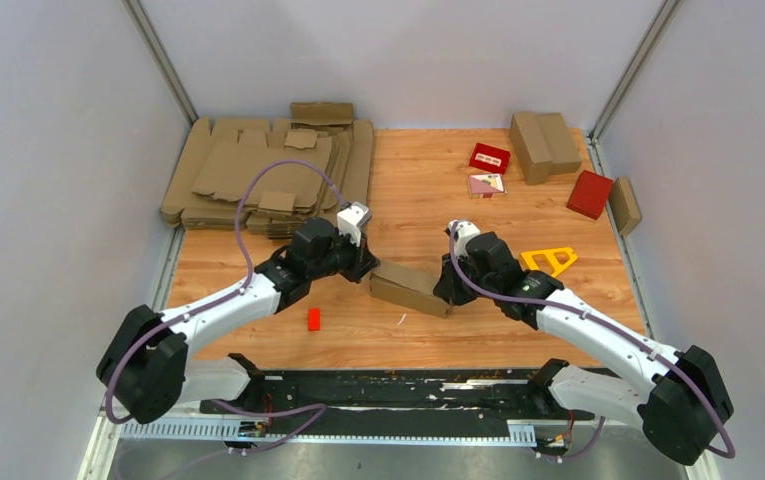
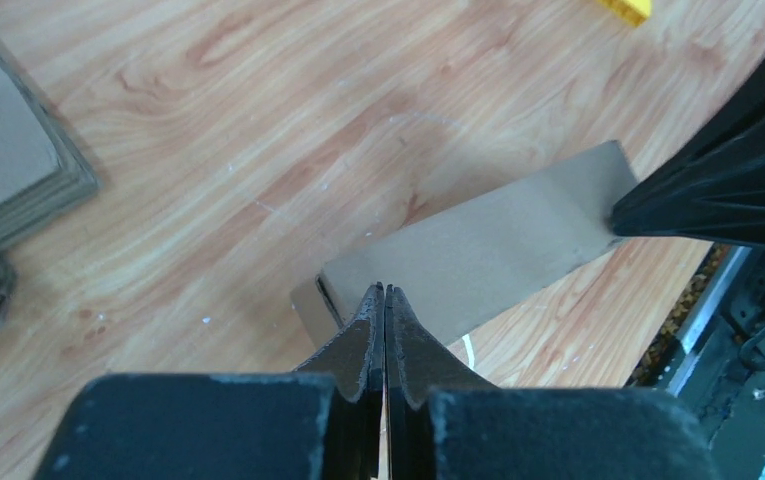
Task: Fold the paper box
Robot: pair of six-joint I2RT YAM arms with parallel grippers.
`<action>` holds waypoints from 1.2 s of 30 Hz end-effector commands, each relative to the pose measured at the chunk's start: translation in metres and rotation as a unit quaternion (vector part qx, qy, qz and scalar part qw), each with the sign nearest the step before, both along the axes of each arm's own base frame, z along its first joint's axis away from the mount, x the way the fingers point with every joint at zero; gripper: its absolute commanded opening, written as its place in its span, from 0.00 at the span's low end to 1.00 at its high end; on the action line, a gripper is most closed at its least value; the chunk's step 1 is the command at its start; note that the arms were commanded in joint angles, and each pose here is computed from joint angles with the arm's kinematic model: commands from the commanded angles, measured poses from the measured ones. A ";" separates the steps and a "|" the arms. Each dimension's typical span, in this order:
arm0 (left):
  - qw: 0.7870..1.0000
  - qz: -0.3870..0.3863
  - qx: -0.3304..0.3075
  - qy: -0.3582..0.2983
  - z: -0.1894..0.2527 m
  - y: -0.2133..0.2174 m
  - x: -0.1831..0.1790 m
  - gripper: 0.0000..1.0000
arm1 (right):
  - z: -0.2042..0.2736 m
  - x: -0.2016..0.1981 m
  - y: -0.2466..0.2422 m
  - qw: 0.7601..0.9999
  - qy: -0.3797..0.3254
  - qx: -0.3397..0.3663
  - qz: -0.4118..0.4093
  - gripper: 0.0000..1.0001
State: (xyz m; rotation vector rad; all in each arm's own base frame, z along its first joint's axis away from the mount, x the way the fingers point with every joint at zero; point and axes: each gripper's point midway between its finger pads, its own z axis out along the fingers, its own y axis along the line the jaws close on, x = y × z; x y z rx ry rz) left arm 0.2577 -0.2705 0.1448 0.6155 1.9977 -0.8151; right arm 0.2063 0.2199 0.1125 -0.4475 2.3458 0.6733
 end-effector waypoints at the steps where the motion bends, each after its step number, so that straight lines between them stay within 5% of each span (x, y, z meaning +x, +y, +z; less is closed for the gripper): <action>1: 1.000 -0.004 0.020 0.009 -0.018 0.000 0.006 0.00 | -0.019 -0.003 -0.013 0.999 0.024 -0.033 -0.015 0.06; 12: 0.997 -0.017 0.047 0.050 -0.053 -0.001 0.000 0.00 | 0.046 0.008 -0.020 0.999 -0.037 -0.022 -0.027 0.08; 24: 0.998 -0.021 0.041 0.036 -0.041 0.000 0.000 0.00 | -0.028 -0.013 -0.031 0.997 0.045 -0.036 -0.060 0.00; 31: 0.998 -0.022 -0.020 -0.054 0.011 0.007 -0.009 0.00 | -0.025 -0.009 -0.030 0.996 0.047 -0.047 -0.057 0.00; 36: 0.998 -0.013 -0.021 -0.052 0.010 0.009 -0.007 0.00 | -0.022 -0.010 -0.028 0.997 0.047 -0.043 -0.054 0.00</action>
